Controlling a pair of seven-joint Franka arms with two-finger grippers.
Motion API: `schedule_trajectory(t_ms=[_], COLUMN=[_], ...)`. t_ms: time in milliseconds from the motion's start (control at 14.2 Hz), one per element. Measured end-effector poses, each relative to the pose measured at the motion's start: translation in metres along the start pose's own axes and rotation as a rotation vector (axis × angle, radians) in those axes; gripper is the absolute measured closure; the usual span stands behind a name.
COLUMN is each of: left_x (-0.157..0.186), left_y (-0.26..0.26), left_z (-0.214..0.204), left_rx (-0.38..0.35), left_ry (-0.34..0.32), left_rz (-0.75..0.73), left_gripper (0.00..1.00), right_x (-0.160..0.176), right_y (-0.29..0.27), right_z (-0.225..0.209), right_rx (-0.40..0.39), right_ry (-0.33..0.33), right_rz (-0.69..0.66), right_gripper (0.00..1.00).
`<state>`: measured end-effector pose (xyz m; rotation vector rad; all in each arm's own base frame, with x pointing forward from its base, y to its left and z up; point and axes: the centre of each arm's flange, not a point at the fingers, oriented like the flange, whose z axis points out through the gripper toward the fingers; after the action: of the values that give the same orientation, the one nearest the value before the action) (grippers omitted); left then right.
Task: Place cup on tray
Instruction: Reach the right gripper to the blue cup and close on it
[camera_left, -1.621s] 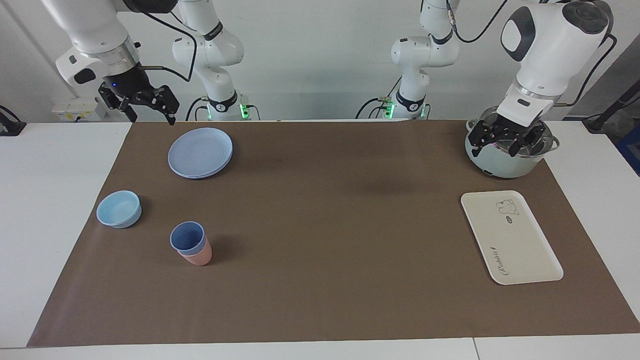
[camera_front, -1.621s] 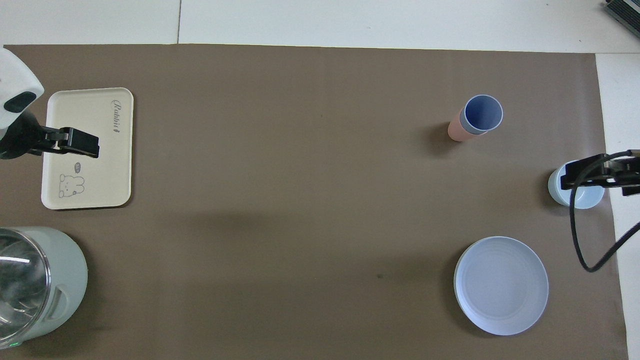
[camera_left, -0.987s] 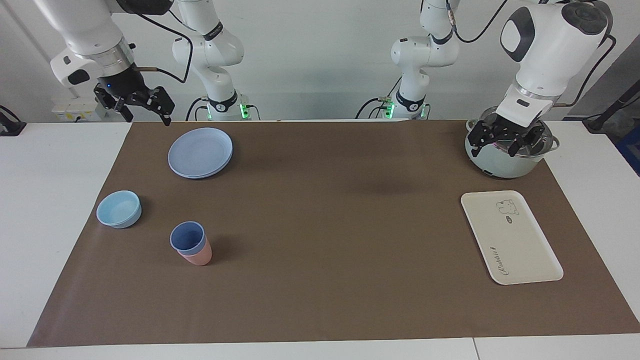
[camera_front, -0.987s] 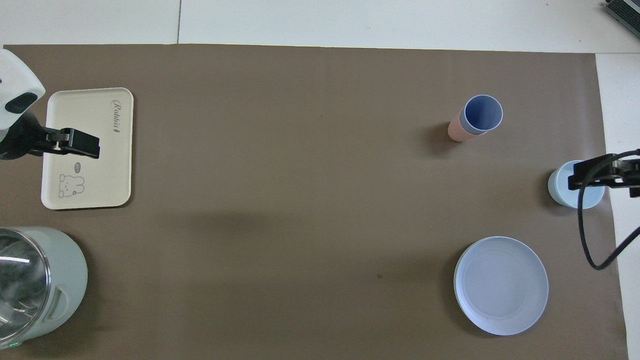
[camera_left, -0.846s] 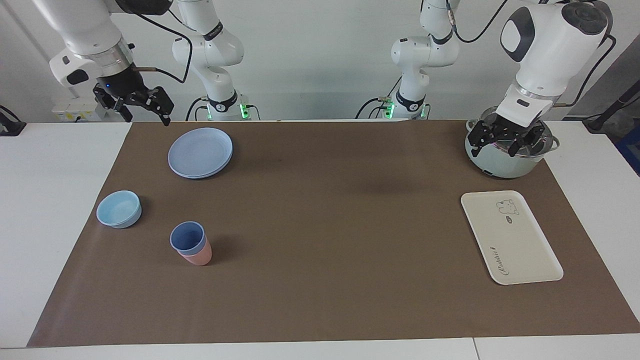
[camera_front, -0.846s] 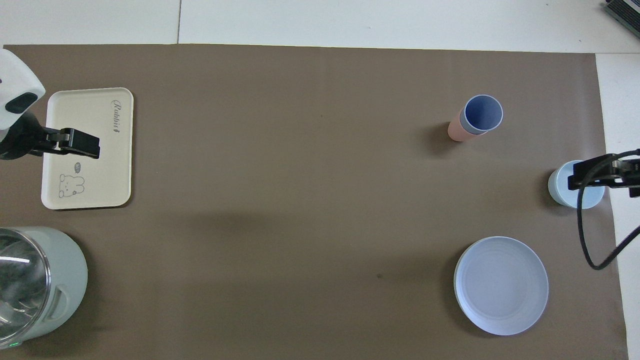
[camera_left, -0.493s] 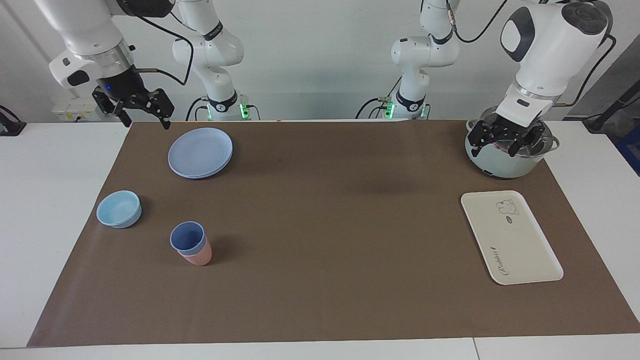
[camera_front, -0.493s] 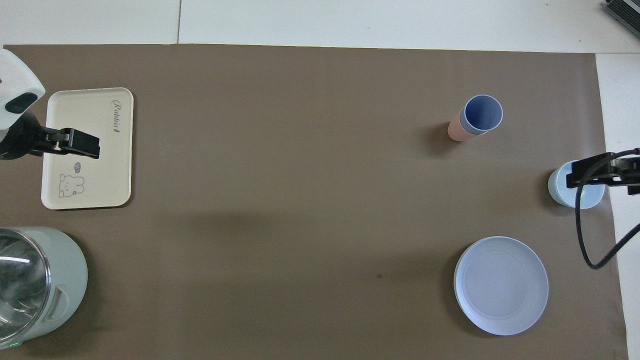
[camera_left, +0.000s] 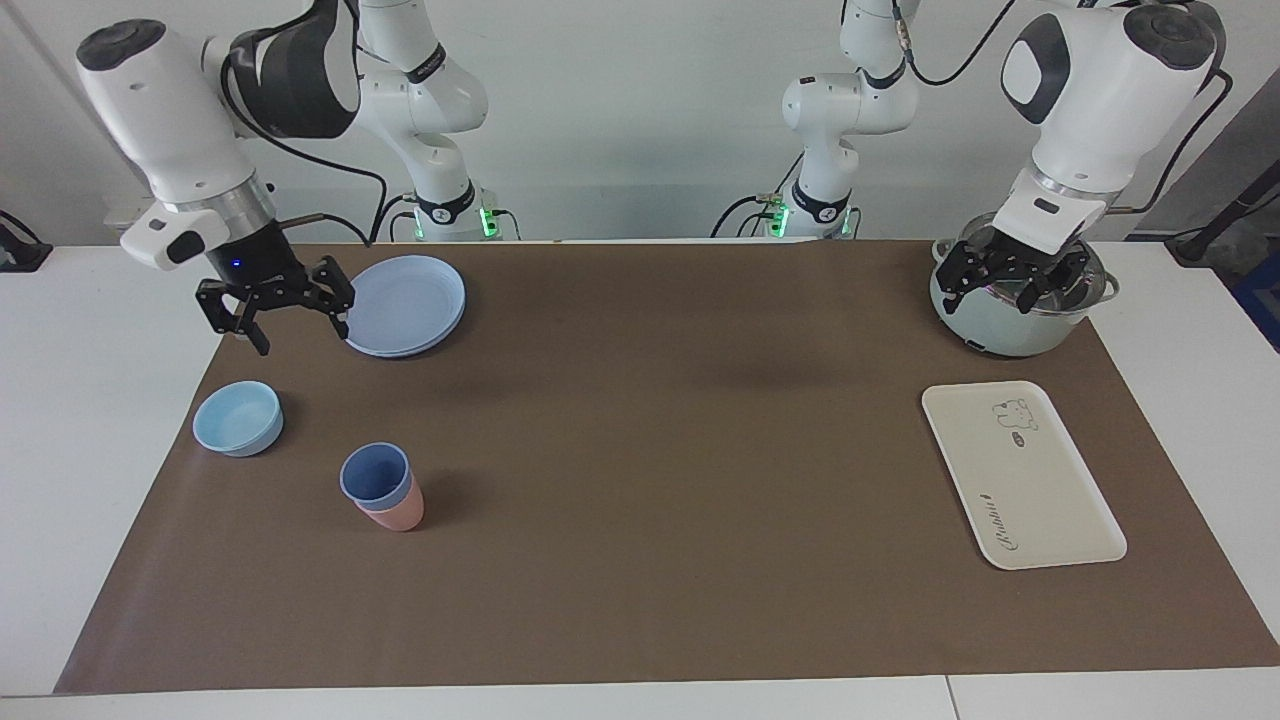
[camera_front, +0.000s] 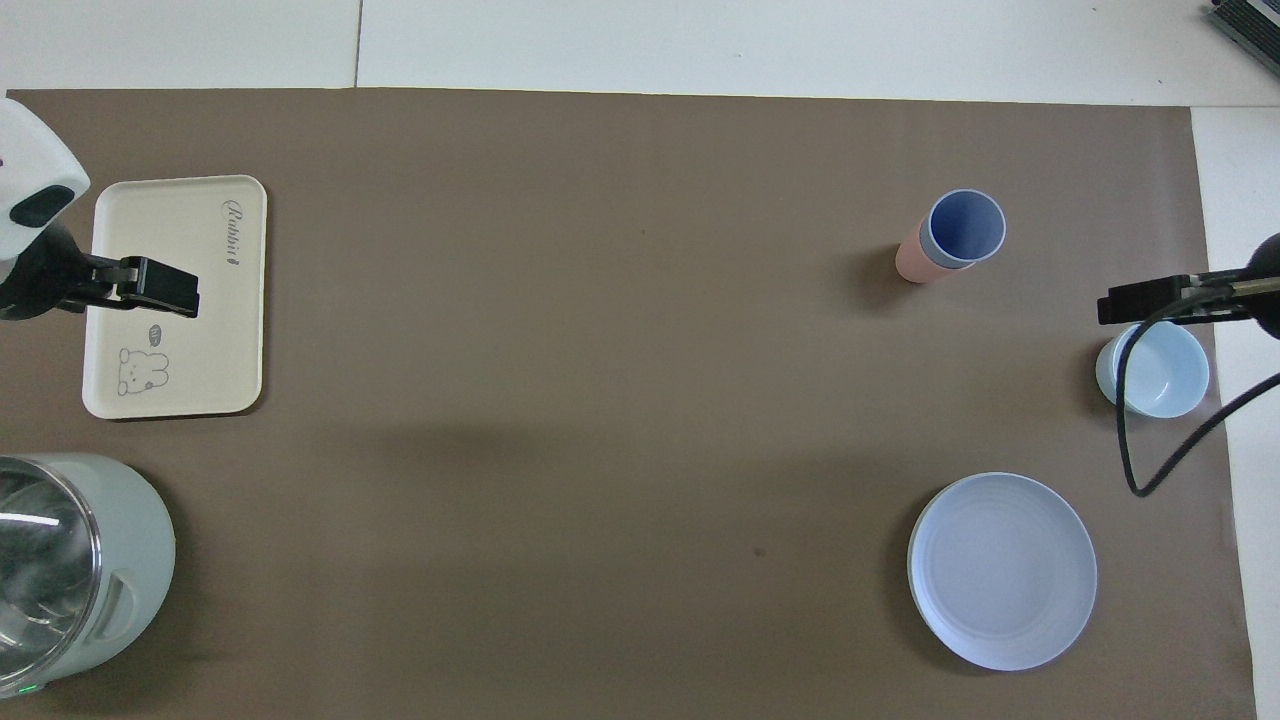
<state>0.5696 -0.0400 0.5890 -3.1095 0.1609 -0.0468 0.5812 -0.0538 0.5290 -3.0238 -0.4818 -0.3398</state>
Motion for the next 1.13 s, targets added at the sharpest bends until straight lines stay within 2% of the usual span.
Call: schedule_trajectory(t_ms=[141,352,564,775,987,1128], left_x=[0.0,0.0,0.0,0.0,0.0,0.0], left_y=[0.0,0.0,0.0,0.0,0.0,0.0], left_z=[0.0,0.0,0.0,0.0,0.0,0.0], left_rx=[0.0,0.0,0.0,0.0,0.0,0.0], left_ry=[0.001,0.001,0.001,0.002,0.002,0.002], left_rz=[0.0,0.0,0.0,0.0,0.0,0.0], left_gripper=[0.0,0.0,0.0,0.0,0.0,0.0], right_x=[-0.004,-0.009,-0.017,-0.026,-0.032,-0.038], right_y=[0.032,0.068,0.086,0.088,0.082,0.081], right_z=[0.028,0.076,0.135,0.183,0.218,0.233], right_rx=[0.055,0.159,0.279,0.359,0.418,0.424], right_ry=[0.062,0.192,0.344,0.44,0.542,0.579], right_rz=[-0.095,-0.207,-0.311,-0.407,-0.519,-0.557], right_gripper=[0.0,0.0,0.0,0.0,0.0,0.0])
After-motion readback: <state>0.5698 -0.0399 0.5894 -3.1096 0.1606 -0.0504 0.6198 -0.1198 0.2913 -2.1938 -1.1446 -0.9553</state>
